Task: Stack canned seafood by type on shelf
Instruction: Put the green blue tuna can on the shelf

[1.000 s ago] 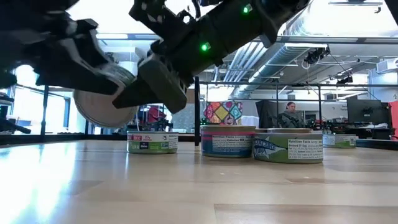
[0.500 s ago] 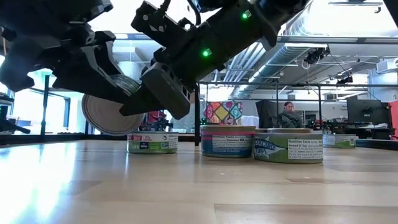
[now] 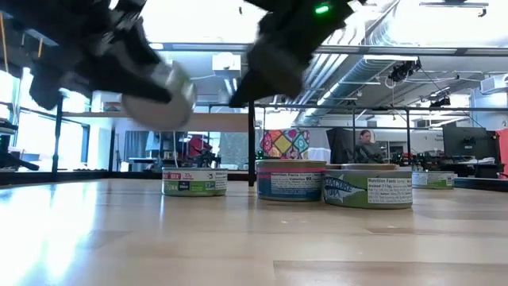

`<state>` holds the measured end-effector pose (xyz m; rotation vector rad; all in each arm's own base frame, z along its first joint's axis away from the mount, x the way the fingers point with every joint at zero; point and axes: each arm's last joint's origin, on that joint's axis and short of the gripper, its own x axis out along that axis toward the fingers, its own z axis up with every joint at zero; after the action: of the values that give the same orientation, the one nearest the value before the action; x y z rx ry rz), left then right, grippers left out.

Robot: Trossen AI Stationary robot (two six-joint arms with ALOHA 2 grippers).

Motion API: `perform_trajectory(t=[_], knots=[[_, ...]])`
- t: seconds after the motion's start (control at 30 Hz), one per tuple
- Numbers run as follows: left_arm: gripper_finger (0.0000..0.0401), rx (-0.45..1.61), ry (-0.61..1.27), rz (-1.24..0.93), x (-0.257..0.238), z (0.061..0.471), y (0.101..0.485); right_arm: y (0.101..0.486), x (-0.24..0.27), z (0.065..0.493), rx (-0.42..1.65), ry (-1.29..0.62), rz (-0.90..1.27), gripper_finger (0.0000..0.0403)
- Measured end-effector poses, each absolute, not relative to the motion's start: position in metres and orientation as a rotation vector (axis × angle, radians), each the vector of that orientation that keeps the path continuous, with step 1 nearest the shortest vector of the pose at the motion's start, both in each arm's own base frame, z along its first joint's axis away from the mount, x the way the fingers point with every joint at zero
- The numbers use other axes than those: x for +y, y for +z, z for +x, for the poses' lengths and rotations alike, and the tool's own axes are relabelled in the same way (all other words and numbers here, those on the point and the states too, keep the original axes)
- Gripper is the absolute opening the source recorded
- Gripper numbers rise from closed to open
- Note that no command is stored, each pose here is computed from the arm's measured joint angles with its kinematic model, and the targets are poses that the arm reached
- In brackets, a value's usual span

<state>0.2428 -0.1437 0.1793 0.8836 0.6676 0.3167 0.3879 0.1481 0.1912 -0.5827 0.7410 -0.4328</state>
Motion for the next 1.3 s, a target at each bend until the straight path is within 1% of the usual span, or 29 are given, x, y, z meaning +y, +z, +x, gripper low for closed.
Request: perform_trajectory(t=[0.17,0.3,0.43,0.53,0.63,0.73,0.9,1.03,1.3], knots=[[0.0117,0.712,0.369,0.989,-0.112,0.254,0.202,0.191,0.166,0.364,0.734,-0.555,-0.563,0.0171],[0.0118,0.73,0.408,0.991,-0.077,0.259,0.224,0.186,0.178,0.351,0.696,-0.597,-0.516,0.0164],[0.012,0.661,0.411,0.972,-0.044,0.263,0.251,0.18,0.188,0.34,0.647,-0.629,-0.551,0.0161],[0.0121,0.621,0.398,0.998,-0.022,0.267,0.262,0.179,0.191,0.336,0.625,-0.651,-0.551,0.016],[0.0122,0.627,0.383,1.031,0.002,0.27,0.264,0.179,0.192,0.336,0.613,-0.656,-0.537,0.016],[0.0122,0.646,0.354,1.001,0.027,0.272,0.26,0.179,0.192,0.336,0.613,-0.656,-0.535,0.0161],[0.0123,0.657,0.397,0.949,0.061,0.27,0.259,0.179,0.192,0.336,0.613,-0.656,-0.534,0.0161],[0.0123,0.604,0.373,0.919,0.08,0.268,0.262,0.179,0.192,0.336,0.613,-0.657,-0.534,0.0161],[0.0124,0.595,0.358,0.896,0.108,0.265,0.257,0.179,0.188,0.338,0.615,-0.667,-0.528,0.0161]])
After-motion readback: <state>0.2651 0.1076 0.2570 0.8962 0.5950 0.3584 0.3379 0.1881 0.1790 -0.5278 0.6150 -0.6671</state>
